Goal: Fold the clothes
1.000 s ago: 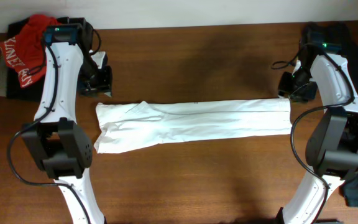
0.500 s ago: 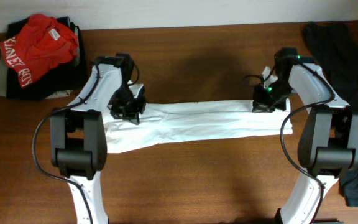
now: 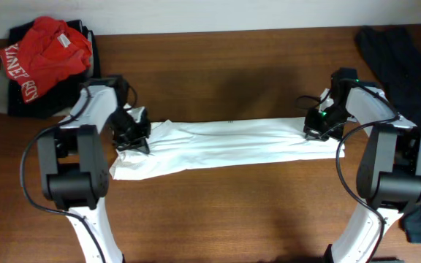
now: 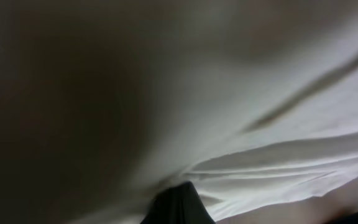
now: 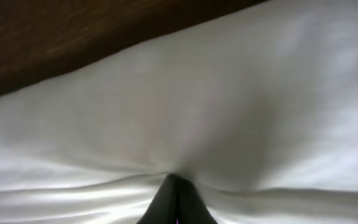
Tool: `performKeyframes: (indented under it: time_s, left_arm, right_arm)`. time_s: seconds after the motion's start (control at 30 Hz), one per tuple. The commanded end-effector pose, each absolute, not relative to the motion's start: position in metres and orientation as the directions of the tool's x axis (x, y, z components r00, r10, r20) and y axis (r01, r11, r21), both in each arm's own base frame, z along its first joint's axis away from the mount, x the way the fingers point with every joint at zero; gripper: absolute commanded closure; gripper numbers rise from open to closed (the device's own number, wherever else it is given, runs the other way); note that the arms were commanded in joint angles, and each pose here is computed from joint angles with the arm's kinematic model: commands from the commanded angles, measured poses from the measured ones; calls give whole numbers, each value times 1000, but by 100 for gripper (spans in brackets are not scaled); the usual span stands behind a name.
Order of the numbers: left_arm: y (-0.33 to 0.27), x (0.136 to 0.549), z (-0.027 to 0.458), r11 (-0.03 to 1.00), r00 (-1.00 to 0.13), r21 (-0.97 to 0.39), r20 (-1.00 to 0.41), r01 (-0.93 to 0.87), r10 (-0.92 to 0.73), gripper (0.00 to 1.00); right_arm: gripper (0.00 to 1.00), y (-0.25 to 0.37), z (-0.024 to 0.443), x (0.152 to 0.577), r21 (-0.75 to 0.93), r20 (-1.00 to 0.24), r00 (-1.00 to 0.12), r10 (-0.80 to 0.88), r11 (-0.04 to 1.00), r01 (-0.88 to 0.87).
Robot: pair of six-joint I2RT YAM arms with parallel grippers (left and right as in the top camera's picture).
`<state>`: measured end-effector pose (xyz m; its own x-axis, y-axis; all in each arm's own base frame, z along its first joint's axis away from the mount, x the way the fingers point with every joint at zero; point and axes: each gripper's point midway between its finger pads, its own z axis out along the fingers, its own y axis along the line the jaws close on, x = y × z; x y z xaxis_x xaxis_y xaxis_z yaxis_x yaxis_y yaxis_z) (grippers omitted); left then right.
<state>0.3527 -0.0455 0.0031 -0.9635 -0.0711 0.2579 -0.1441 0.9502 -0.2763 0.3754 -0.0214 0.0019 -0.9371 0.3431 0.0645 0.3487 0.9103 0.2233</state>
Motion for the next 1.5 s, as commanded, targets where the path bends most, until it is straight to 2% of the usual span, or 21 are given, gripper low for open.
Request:
performKeyframes:
  time_s: [0.0, 0.23, 0.3, 0.37, 0.4, 0.47, 0.53, 0.57, 0.6, 0.83, 1.07, 1.27, 1.33, 1.47]
  left_arm:
    - [-4, 346, -7, 965, -947, -160, 278, -209, -159, 100]
    - [7, 367, 35, 960, -964, -171, 183, -224, -193, 100]
    - [8, 374, 51, 960, -970, -175, 145, -217, -193, 99]
    - [9, 381, 72, 961, -977, -182, 85, -207, -194, 97]
    - [9, 383, 79, 962, -979, -184, 64, -203, -194, 93]
    - [9, 386, 88, 962, -980, -187, 32, -197, -194, 80]
    - [8, 386, 93, 963, -981, -189, 17, -192, -192, 51]
    - [8, 386, 93, 963, -981, -189, 18, -192, -192, 43]
    - [8, 386, 93, 963, -981, -188, 18, -192, -192, 39]
    - [8, 384, 92, 963, -981, -188, 24, -193, -192, 35]
    - [7, 387, 92, 962, -981, -193, 13, -190, -191, 33]
    - [7, 389, 92, 963, -982, -194, 6, -189, -191, 32]
    - [7, 389, 92, 963, -982, -194, 6, -189, -191, 32]
    - [7, 389, 92, 963, -982, -194, 7, -189, -191, 32]
  right_arm:
    - [96, -59, -2, 368, 80, 49, -911, 409, 908, 412]
    - [96, -69, 56, 395, 96, -5, -911, 413, 907, 411]
    - [93, -77, 73, 400, 99, -20, -903, 429, 900, 425]
    - [60, -90, 87, 401, 101, -29, -890, 455, 887, 450]
    - [38, -95, 90, 400, 102, -31, -884, 466, 881, 461]
    - [12, -105, 90, 399, 110, -33, -879, 475, 876, 470]
    - [5, -114, 86, 393, 109, -25, -885, 466, 881, 460]
    - [5, -118, 84, 390, 110, -21, -884, 468, 879, 463]
    - [5, -119, 82, 390, 129, -19, -889, 458, 882, 452]
    - [5, -93, 68, 395, 425, -31, -924, 381, 842, 333]
    - [5, -74, 30, 378, 446, 15, -931, 365, 831, 333]
    - [5, -55, 15, 370, 449, 45, -942, 332, 836, 316]
    - [8, -43, 11, 366, 448, 59, -951, 305, 843, 298]
    - [22, -21, 8, 366, 444, 67, -967, 246, 860, 250]
